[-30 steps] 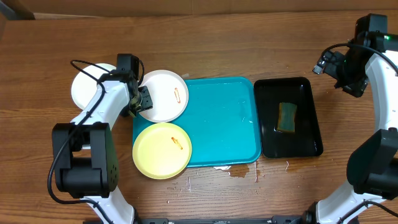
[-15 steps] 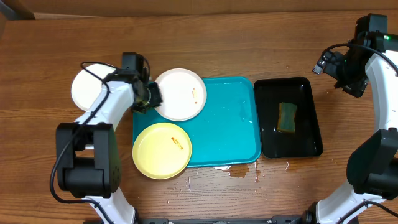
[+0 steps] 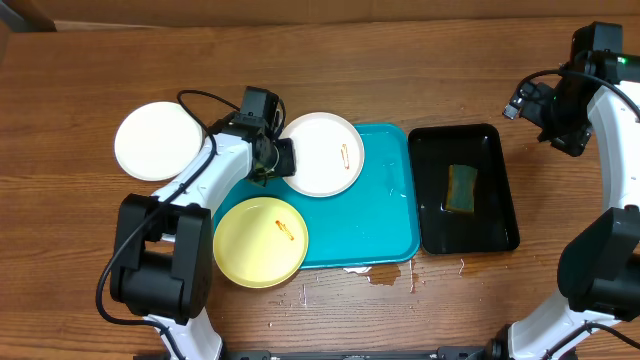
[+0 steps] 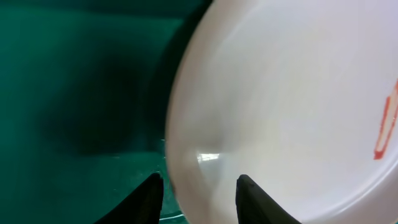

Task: Clean dirty plates on tray and stack at the side
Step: 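Grip the white plate rim with left gripper and drag it right, then lower right gripper into black tray and grasp the sponge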

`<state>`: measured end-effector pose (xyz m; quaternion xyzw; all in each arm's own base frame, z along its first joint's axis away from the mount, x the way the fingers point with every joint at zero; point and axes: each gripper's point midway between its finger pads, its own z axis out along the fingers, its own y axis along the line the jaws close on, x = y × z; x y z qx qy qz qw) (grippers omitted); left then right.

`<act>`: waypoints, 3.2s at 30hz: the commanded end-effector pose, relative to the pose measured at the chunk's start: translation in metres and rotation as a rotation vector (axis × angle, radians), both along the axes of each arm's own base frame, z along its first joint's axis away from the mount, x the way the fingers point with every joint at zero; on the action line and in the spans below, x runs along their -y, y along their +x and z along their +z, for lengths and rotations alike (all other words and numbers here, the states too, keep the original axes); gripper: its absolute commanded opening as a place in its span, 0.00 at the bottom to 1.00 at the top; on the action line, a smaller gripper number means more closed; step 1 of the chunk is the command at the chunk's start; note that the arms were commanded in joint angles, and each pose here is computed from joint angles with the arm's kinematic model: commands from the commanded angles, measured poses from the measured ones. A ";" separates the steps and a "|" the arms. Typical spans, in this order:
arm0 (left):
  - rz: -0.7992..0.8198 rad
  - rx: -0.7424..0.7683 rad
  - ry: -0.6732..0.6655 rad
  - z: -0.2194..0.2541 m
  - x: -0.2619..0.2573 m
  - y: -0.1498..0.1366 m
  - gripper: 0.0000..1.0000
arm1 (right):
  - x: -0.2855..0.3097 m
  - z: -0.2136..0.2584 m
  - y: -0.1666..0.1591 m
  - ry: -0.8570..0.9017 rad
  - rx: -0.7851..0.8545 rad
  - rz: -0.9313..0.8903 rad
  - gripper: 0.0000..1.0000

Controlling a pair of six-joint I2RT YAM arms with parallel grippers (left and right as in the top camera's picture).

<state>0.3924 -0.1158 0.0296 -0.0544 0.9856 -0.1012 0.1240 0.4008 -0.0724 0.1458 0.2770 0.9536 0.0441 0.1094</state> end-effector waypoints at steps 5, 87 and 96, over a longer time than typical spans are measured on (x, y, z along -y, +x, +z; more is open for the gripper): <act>0.081 0.022 0.085 -0.003 -0.020 0.007 0.33 | 0.003 0.010 0.005 -0.012 0.034 -0.004 1.00; -0.063 -0.033 -0.074 -0.031 0.017 0.002 0.04 | -0.098 -0.128 -0.075 -0.018 -0.241 0.268 0.45; -0.111 -0.033 -0.091 -0.029 0.022 0.000 0.05 | -0.098 -0.134 -0.075 -0.019 -0.228 0.267 0.47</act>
